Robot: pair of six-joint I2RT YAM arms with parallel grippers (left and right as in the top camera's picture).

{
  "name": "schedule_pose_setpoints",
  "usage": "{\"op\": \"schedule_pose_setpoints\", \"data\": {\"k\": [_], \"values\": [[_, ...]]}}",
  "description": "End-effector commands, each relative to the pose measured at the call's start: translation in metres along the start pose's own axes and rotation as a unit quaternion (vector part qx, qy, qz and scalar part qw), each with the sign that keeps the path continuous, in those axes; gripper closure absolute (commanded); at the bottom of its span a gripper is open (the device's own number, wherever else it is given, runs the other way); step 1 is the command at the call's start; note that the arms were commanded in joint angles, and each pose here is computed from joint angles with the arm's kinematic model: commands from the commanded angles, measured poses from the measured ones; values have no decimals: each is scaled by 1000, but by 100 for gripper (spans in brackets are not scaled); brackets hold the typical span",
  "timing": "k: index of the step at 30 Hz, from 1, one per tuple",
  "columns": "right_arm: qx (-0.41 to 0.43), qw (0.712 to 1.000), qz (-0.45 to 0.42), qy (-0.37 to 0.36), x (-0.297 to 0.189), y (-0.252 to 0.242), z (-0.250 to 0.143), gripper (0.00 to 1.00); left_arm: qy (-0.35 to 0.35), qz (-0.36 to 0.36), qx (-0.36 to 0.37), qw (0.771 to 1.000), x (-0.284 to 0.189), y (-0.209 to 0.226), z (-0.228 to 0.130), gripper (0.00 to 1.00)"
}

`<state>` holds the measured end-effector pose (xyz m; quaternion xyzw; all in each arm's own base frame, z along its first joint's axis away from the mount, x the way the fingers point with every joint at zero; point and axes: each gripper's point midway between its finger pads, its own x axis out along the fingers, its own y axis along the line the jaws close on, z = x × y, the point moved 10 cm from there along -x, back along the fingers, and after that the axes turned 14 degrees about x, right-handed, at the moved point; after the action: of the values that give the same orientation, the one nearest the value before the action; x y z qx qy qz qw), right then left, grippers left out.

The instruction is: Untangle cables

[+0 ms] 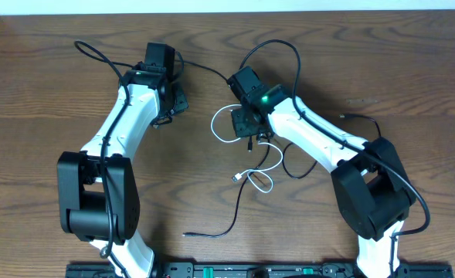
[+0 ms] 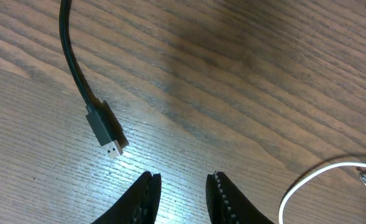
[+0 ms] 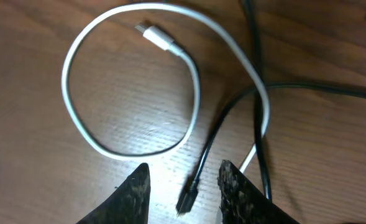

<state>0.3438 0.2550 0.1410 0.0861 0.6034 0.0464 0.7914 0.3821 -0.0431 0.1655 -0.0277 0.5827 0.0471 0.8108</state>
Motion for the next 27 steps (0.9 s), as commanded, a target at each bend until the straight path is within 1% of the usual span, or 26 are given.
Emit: {"op": "schedule_pose_setpoints", "data": {"k": [1, 4, 6, 7, 9, 12, 14, 16, 20, 21, 22, 23, 25, 26, 27], "values": [[22, 999, -34, 4, 23, -7, -9, 67, 10, 7, -2, 1000, 6, 1, -3, 71], [41, 998, -49, 21, 40, -11, -15, 69, 10, 7, -2, 1000, 6, 1, -3, 71], [63, 996, -54, 24, 49, -13, -17, 81, 11, 7, -2, 1000, 7, 1, -3, 71], [67, 996, -48, 21, 53, -11, -16, 98, 10, 7, -2, 1000, 6, 1, -3, 70], [57, 998, -13, 8, 50, -3, -9, 99, 10, 7, -2, 1000, 6, 1, -3, 70], [67, 997, 28, -33, 33, 1, 12, 99, 10, 7, -2, 1000, 6, 1, -3, 70], [82, 991, 66, -84, 18, 0, 35, 99, 10, 7, -2, 1000, 6, 1, -3, 71], [93, 984, 93, -123, 16, -1, 52, 99, 10, 7, -2, 1000, 6, 1, -3, 70], [96, 978, 113, -149, 14, 1, 62, 99, 10, 7, -2, 1000, 6, 1, -3, 70], [96, 978, 113, -149, 14, 1, 62, 95, 10, 7, -2, 1000, 6, 1, -3, 70], [86, 979, 112, -149, 14, 1, 62, 84, 10, 7, -2, 1000, 6, 1, -3, 70], [64, 981, 107, -150, 15, 1, 61, 78, 10, 7, -2, 1000, 6, 1, -3, 70], [37, 982, 102, -155, 13, 0, 62, 62, 10, 7, -2, 1000, 6, 1, -3, 70], [39, 981, 101, -161, 8, -5, 67, 55, 10, 7, -2, 1000, 6, 1, -3, 70], [45, 980, 100, -165, 6, -11, 71, 51, 10, 7, -2, 1000, 6, 1, -3, 70]]}}
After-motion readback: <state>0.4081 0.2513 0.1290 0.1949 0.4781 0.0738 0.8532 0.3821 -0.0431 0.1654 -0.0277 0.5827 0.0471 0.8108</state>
